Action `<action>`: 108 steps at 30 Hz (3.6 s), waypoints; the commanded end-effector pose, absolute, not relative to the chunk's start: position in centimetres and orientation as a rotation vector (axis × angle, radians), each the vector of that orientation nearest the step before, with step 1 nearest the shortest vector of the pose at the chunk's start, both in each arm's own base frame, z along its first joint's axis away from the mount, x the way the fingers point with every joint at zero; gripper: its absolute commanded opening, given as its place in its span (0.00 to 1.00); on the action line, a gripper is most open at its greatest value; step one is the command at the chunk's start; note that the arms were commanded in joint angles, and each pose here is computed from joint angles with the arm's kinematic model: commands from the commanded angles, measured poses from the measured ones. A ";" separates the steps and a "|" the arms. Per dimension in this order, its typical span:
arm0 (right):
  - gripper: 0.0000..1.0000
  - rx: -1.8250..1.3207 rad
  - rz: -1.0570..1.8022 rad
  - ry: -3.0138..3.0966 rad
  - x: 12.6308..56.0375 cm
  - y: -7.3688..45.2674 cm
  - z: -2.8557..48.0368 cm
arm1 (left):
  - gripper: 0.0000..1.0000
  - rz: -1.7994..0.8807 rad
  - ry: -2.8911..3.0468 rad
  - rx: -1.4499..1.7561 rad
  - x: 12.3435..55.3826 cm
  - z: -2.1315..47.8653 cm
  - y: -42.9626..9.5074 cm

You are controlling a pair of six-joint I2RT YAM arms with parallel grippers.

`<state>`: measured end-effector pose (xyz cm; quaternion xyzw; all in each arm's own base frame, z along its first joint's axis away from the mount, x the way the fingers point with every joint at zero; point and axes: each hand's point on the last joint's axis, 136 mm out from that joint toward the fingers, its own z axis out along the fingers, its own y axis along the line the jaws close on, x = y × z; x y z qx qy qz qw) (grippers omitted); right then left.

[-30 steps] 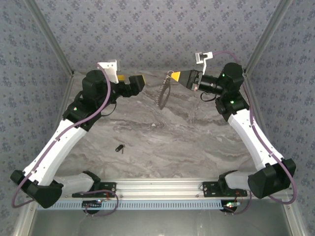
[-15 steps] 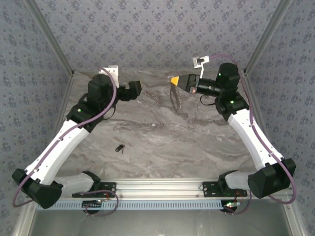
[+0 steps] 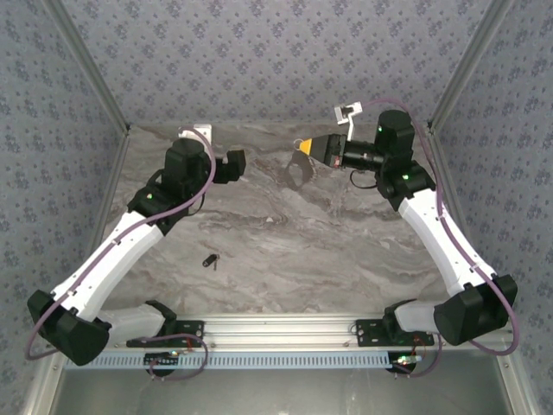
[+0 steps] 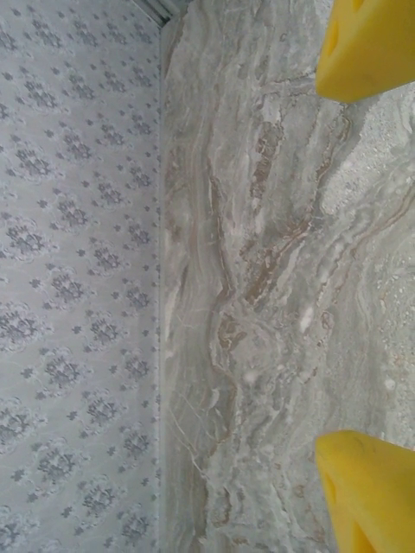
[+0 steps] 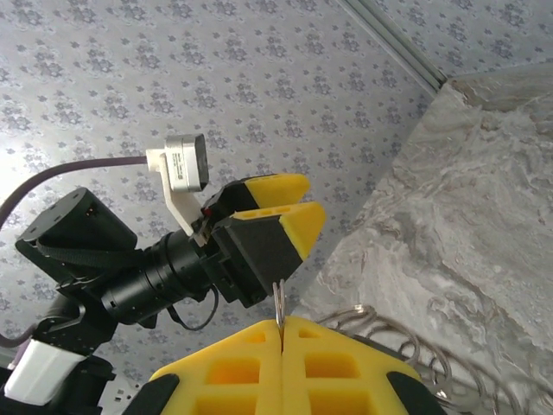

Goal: Put the keys on the keyring

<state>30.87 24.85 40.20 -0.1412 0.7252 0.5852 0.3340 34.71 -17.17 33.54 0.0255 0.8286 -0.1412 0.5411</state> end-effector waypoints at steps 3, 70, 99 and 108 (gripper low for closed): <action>0.00 -0.457 1.485 1.868 29.1 24.6 41.3 | 0.98 -0.301 2.019 0.007 34.4 33.0 -16.3; 0.00 -0.434 1.799 1.537 32.9 25.6 48.7 | 0.85 -1.331 1.684 0.208 32.7 49.3 -27.1; 0.00 -0.395 1.893 1.570 34.3 28.3 46.6 | 0.52 -1.587 1.702 0.180 34.3 47.2 -29.7; 0.00 -0.391 1.902 1.580 34.4 28.8 46.2 | 0.40 -1.603 1.711 0.189 34.4 46.3 -30.0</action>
